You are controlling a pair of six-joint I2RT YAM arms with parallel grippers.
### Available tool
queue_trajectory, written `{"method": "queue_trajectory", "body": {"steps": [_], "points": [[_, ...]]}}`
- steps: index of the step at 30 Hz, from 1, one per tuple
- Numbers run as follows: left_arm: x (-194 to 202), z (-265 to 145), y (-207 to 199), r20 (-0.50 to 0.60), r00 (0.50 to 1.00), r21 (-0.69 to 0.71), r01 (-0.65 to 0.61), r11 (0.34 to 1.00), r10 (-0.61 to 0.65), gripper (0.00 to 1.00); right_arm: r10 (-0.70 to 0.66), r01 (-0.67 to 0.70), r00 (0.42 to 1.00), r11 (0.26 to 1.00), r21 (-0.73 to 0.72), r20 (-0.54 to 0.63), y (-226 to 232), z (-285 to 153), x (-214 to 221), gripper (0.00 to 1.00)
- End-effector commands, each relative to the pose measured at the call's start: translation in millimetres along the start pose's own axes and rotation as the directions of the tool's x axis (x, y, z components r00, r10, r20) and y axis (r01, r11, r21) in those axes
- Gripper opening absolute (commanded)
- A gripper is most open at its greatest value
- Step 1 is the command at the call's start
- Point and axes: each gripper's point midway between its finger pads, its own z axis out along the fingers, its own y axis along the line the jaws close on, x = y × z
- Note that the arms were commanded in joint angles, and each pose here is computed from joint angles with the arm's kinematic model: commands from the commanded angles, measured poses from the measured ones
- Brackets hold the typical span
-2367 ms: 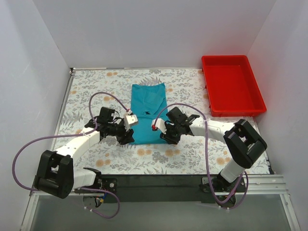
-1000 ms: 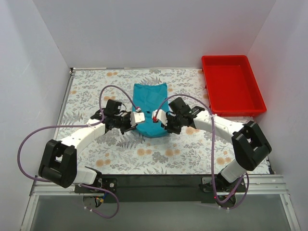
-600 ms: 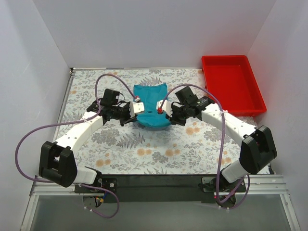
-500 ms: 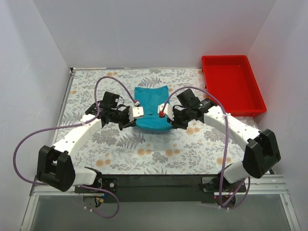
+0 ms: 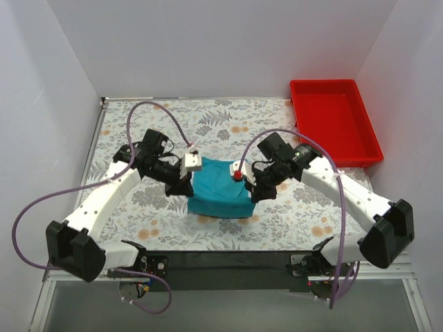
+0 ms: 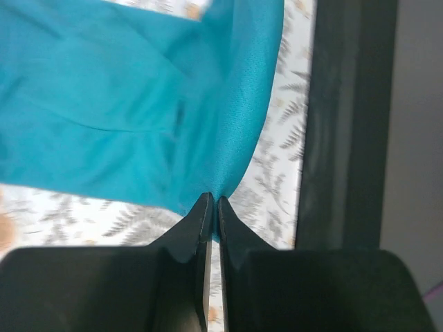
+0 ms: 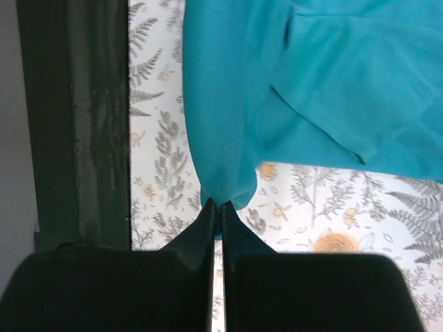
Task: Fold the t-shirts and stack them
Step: Fold the tshirt
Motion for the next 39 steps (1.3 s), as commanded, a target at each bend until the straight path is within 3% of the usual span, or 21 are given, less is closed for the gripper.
{"method": "queue_trajectory", "body": {"steps": [1,6,12,19,24,33,35,38,39], "points": [[-24.9,-15.1,36.1,0.059,0.998,-0.024,0.039,0.999,-0.038,0.0,0.026,-0.026,1.0,0.999,-0.019,0.014,-32.6,-7.9,-6.4,0.01],[-35.8,-26.1,121.4,0.09,0.994,-0.074,0.07,0.995,-0.063,0.0,0.022,-0.022,1.0,1.0,0.019,-0.002,-98.6,-12.6,2.2,0.01],[-14.1,12.1,203.9,0.082,0.987,-0.064,0.145,0.987,-0.14,0.0,0.065,-0.067,0.996,0.997,-0.03,-0.058,-167.3,26.8,36.3,0.01],[23.0,53.1,259.4,0.042,0.969,-0.089,0.247,0.965,-0.245,0.0,0.121,-0.124,0.988,0.992,-0.03,-0.096,-227.2,63.3,72.7,0.01],[62.0,76.6,220.0,-0.021,0.928,-0.013,0.373,0.928,-0.373,0.0,0.165,-0.171,0.981,0.984,-0.05,-0.102,-228.5,82.0,81.2,0.01],[84.3,71.5,103.2,-0.029,0.912,0.06,0.411,0.91,-0.41,0.0,0.26,-0.27,0.962,0.945,-0.185,-0.079,-107.2,91.5,74.7,0.01],[82.0,68.2,90.0,-0.02,0.912,0.071,0.409,0.91,-0.409,0.0,0.295,-0.307,0.951,0.926,-0.217,-0.088,-81.2,93.2,78.8,0.1],[68.8,58.9,75.5,0.016,0.917,0.079,0.396,0.915,-0.399,0.23,0.342,-0.348,0.937,0.915,-0.206,-0.066,-73.6,81.2,68.7,0.4],[58.3,52.0,74.8,0.044,0.929,0.066,0.363,0.929,-0.366,0.32,0.348,-0.35,0.936,0.916,-0.198,-0.045,-76.5,72.7,58.7,0.42]]}}
